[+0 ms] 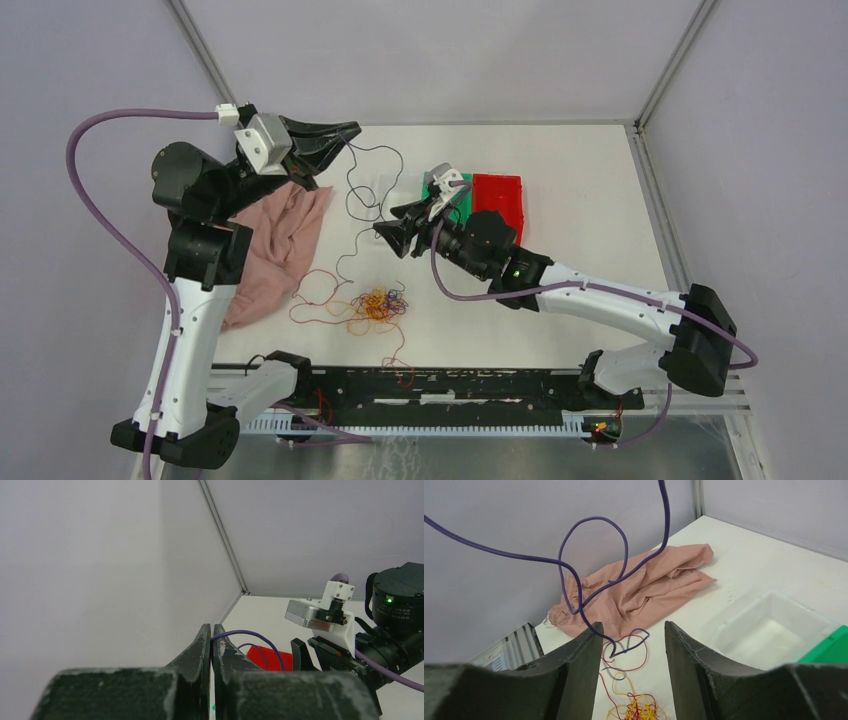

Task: Untangle the cables
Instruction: Place the cable in the bin.

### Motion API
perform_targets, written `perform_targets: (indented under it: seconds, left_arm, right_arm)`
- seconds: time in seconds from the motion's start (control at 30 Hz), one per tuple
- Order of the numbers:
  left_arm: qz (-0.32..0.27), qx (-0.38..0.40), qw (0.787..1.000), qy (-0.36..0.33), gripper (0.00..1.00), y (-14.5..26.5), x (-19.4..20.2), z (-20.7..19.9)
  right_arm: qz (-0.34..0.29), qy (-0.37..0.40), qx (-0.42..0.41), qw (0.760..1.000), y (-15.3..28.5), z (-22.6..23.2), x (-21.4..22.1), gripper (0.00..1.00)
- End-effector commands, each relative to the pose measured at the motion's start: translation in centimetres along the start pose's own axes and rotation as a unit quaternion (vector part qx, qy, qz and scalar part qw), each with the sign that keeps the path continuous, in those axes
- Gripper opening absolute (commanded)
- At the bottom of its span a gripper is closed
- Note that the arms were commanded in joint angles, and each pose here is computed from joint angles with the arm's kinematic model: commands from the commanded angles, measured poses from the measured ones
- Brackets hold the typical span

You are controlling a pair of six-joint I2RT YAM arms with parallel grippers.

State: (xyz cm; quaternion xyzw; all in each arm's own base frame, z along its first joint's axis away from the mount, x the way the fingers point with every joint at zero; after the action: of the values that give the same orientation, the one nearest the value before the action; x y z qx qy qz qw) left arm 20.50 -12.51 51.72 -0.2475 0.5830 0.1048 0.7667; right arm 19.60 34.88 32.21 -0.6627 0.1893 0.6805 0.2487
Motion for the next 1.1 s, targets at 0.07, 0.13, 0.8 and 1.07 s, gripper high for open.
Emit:
perform_targets:
  seconds: [0.07,0.13,0.8,1.07]
  left_arm:
    - [-0.013,0.013,1.000,0.021,0.03,0.2,-0.5,-1.0]
    - [-0.012,0.013,1.000,0.024,0.03,0.2,-0.4,-1.0]
    - [-0.003,0.018,0.996,0.085,0.03,-0.5,2.5,-1.3]
    - [0.006,0.018,0.996,0.084,0.03,-1.5,3.8,-0.7]
  right_arm:
    - [-0.037,-0.008,0.016,0.999,0.4,-0.5,-2.8,0.58]
    - [-0.039,-0.009,0.008,0.999,0.3,-0.4,-2.9,0.59]
    - [-0.135,-0.177,-0.022,0.975,-0.6,-4.5,-4.2,0.43]
    - [-0.165,-0.192,0.026,0.967,0.3,-8.5,-5.3,0.01]
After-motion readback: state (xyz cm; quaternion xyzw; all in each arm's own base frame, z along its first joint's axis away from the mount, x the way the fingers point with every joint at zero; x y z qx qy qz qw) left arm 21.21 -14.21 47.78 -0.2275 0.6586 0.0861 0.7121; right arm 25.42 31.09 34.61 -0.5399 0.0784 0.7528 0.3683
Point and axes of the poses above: each gripper's point midway between its finger pads, its own y axis back along the fingers, its own z axis along the line the jaws close on, x = y × z, the point moved 7 cm from there along y, back along the fingers, and after that the axes turned 13 degrees about y, right-handed, at the moved point
